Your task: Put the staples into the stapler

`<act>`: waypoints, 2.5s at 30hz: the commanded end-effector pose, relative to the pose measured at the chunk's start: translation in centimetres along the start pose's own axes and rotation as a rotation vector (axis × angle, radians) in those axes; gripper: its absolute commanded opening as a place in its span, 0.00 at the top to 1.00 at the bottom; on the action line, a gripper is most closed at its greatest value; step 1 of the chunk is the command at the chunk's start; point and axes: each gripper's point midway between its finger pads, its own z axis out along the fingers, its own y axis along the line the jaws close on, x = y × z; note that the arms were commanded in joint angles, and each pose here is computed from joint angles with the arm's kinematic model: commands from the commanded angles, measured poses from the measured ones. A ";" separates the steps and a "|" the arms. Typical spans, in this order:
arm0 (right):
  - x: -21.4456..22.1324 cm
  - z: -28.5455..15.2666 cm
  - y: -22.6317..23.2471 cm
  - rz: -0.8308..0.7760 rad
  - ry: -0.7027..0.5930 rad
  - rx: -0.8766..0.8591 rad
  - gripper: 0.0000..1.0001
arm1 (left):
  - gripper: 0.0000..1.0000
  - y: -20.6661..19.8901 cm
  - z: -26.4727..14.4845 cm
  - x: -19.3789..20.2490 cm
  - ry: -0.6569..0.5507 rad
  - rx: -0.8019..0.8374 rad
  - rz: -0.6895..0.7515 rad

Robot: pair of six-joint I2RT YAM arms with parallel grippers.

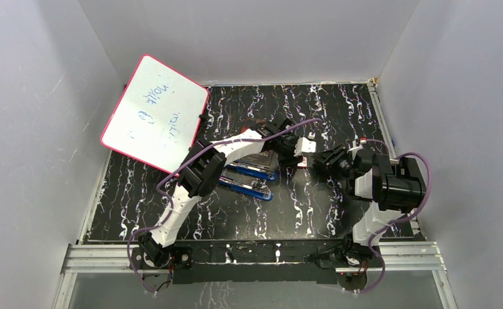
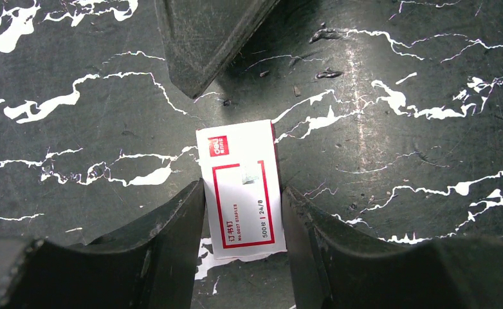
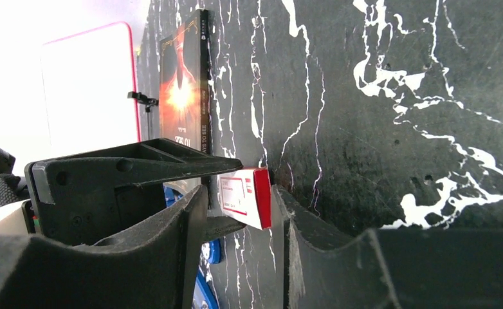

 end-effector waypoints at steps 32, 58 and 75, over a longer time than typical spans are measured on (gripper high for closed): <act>1.3 1.3 0.7 0.081 0.078 -0.194 0.57 | 0.55 -1.2 1.1 1.4 0.015 0.056 -0.035; 2.8 1.7 0.8 0.096 0.127 -0.198 0.58 | 0.61 -1.1 2.2 0.9 0.004 0.062 -0.036; 4.1 3.3 1.9 0.045 0.169 -0.182 0.60 | 0.71 -1.1 3.0 -0.9 -0.039 0.071 -0.037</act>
